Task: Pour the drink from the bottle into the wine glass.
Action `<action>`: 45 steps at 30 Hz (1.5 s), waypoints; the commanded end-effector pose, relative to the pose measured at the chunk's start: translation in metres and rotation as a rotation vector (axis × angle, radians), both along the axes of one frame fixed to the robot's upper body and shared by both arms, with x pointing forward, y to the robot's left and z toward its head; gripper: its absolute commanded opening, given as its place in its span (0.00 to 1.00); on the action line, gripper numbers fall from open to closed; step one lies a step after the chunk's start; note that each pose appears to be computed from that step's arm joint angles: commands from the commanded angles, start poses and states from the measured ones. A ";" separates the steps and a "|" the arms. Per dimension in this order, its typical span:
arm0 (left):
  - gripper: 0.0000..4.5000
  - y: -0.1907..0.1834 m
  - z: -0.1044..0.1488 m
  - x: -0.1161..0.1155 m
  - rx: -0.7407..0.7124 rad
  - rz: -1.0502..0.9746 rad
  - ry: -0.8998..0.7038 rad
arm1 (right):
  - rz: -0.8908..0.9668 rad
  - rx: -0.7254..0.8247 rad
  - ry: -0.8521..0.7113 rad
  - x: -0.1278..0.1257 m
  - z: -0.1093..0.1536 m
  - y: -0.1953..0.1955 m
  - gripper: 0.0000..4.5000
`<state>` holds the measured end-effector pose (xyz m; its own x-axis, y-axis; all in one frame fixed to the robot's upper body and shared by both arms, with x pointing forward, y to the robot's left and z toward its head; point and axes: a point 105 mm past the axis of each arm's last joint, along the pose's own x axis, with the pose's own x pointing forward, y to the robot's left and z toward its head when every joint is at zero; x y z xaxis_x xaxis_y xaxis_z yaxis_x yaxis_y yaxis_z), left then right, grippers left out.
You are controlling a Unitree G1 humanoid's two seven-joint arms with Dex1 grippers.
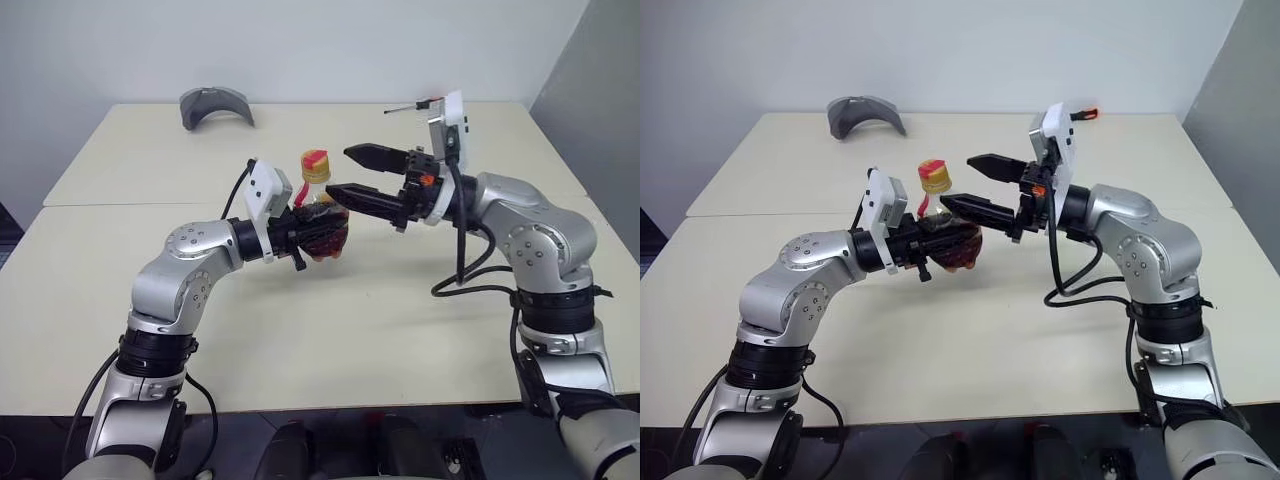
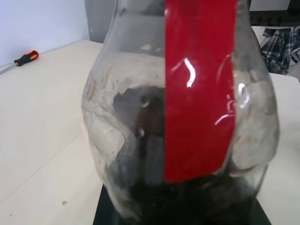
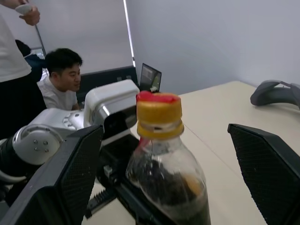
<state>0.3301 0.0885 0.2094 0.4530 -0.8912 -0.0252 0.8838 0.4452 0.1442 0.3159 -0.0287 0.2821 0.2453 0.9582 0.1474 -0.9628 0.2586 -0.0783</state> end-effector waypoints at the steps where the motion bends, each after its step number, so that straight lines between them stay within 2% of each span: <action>1: 0.16 -0.001 0.018 0.000 -0.017 -0.010 -0.067 | -0.004 0.025 -0.062 0.000 0.017 0.004 1.00; 27: 0.16 0.000 0.013 -0.004 -0.019 -0.005 -0.055 | 0.045 0.001 -0.072 0.003 0.017 0.023 1.00; 30: 0.16 0.000 0.011 -0.006 -0.016 -0.010 -0.049 | 0.043 0.001 -0.072 0.004 0.017 0.023 0.87; 37: 0.16 0.000 0.011 -0.007 -0.011 -0.011 -0.055 | 0.045 0.015 -0.072 0.004 0.018 0.024 0.32; 38: 0.16 0.000 0.011 -0.007 -0.011 -0.011 -0.054 | 0.049 0.014 -0.074 0.004 0.018 0.024 0.27; 45: 0.16 0.000 0.007 -0.011 -0.009 -0.015 -0.046 | 0.099 0.029 -0.078 -0.005 0.023 0.022 0.27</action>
